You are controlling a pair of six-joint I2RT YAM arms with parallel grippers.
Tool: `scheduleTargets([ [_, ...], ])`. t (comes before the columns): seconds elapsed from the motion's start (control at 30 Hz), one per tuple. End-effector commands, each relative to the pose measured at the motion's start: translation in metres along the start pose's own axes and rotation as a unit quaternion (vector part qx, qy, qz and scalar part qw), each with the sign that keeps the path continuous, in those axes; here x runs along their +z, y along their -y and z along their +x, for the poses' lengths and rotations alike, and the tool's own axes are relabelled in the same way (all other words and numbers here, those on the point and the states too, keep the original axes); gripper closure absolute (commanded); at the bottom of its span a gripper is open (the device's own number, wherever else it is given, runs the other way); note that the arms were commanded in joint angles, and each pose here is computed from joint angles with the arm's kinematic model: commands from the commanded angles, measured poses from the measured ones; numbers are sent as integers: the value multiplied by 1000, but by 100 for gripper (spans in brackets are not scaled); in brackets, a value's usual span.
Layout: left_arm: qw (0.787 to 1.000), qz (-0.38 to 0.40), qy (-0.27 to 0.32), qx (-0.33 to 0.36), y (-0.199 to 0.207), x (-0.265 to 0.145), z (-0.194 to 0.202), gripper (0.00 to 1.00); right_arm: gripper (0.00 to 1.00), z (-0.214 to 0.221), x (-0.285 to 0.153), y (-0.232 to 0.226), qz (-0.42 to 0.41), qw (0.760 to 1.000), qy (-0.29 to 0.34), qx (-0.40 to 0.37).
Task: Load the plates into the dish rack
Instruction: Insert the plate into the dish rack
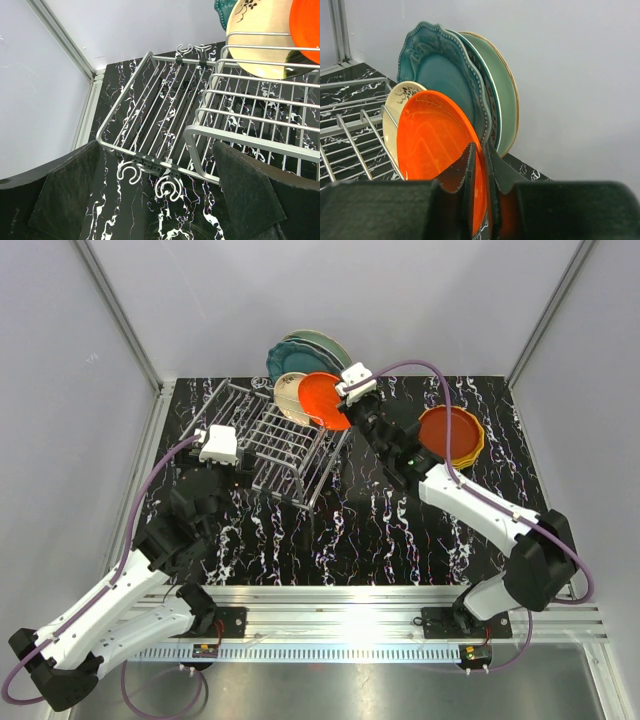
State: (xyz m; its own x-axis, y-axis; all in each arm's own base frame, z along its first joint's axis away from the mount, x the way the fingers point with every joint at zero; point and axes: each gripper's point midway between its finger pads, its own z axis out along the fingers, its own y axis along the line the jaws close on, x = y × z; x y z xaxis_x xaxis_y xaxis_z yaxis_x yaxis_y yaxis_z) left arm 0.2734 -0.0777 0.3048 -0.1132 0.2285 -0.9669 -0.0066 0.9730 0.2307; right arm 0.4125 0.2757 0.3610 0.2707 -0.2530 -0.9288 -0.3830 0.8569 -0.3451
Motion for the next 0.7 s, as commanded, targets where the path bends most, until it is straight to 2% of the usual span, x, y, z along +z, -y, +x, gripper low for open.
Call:
scheduleTargets([
  [0.0, 1000, -9, 19, -20, -6, -1, -11, 1, 87, -26, 11, -3, -9, 999, 37, 20],
  [0.1, 1000, -10, 19, -18, -6, -1, -10, 1, 88, -32, 13, -5, -14, 999, 45, 27],
  [0.5, 1000, -11, 21, -21, -7, -2, -11, 1, 68, -43, 19, -8, -26, 997, 57, 38],
  [0.67, 1000, -11, 21, -20, -7, -2, -11, 1, 65, -50, 15, -5, -24, 997, 63, 40],
])
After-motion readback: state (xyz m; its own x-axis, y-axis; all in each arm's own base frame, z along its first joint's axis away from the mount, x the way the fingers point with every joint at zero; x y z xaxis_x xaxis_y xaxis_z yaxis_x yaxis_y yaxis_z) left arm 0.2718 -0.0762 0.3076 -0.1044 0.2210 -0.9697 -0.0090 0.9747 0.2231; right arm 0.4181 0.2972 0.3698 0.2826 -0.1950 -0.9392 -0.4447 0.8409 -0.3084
